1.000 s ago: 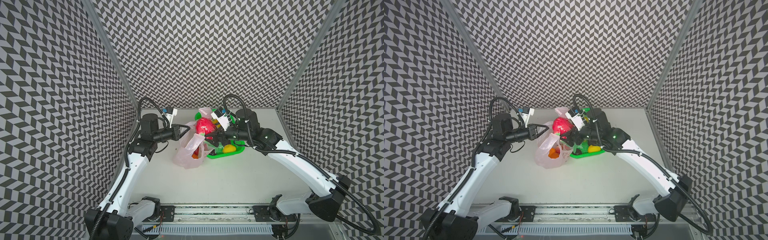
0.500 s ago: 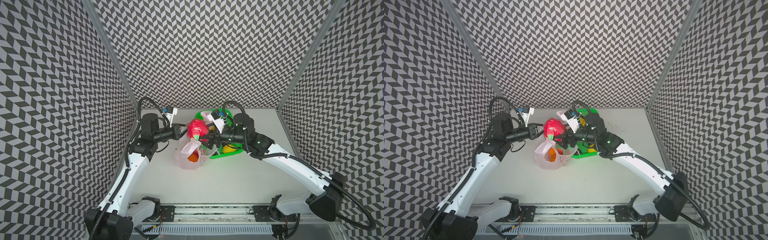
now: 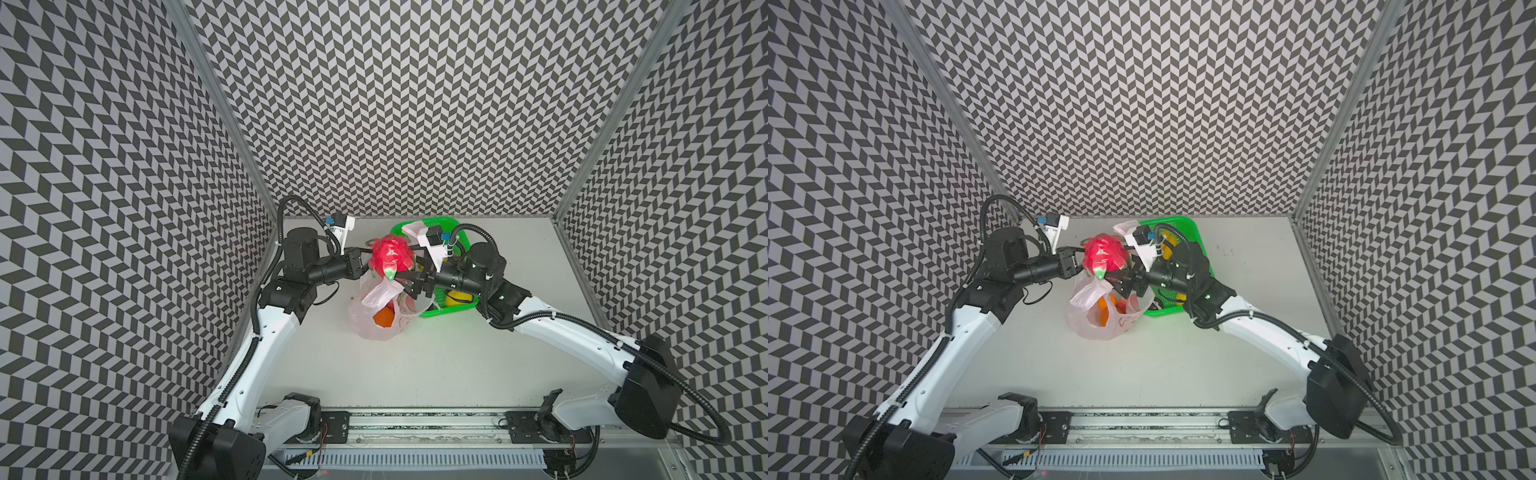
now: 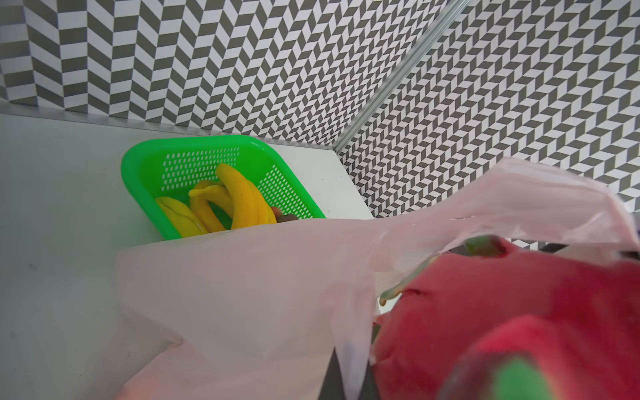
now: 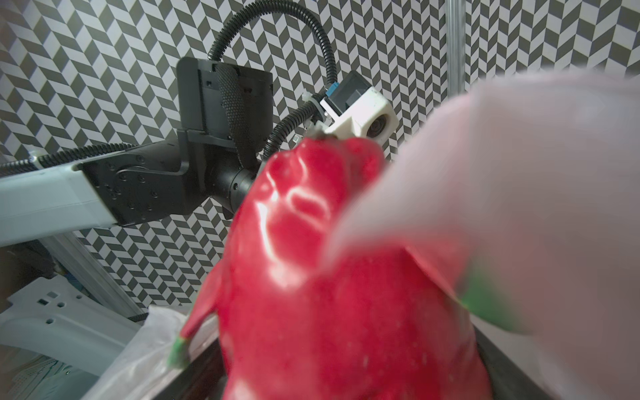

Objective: Place the fake fruits into the plastic bag and tie a complex knot
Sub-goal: 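Push the dragon fruit down into the pink bag opening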

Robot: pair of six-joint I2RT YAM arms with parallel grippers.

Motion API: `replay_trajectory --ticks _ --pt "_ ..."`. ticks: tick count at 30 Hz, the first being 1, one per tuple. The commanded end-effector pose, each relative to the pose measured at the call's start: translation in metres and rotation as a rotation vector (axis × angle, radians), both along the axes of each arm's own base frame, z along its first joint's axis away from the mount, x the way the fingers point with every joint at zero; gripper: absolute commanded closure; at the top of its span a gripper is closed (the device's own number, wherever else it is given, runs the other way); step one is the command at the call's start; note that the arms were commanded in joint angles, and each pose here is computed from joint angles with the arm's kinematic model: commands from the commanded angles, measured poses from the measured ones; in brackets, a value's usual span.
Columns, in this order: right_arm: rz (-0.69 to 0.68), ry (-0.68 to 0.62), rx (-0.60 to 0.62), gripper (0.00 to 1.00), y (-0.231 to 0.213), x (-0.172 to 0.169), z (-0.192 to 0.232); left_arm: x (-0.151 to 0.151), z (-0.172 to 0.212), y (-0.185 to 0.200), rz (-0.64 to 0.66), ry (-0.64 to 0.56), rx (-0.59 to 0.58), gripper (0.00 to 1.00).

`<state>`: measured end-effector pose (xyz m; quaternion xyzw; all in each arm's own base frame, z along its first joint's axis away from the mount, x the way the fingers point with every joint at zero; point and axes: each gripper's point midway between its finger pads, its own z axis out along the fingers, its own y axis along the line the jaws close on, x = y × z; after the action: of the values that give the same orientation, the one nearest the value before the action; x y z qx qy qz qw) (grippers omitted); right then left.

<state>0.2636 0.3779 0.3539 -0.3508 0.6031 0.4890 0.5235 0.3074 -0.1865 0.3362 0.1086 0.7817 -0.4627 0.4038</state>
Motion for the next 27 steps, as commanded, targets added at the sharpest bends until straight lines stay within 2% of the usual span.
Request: replay_trajectory --ticks 1,13,18,24,27 --pt "0.011 -0.103 0.094 0.58 0.0 -0.007 0.017 0.004 0.007 0.003 0.039 -0.004 -0.019 1.0" --pt "0.009 -0.07 -0.026 0.58 -0.003 -0.01 -0.052 0.015 0.0 0.015 0.109 0.051 -0.035 1.0" --pt "0.007 -0.058 -0.044 0.58 -0.01 -0.017 -0.062 0.017 -0.003 0.018 0.122 0.058 -0.031 1.0" --pt "-0.003 -0.062 -0.043 0.59 -0.018 -0.022 -0.054 0.018 -0.005 0.017 0.117 0.059 -0.027 1.0" --pt "-0.01 -0.047 -0.083 0.59 -0.015 -0.017 -0.066 0.016 0.002 0.016 0.109 0.042 -0.034 1.0"
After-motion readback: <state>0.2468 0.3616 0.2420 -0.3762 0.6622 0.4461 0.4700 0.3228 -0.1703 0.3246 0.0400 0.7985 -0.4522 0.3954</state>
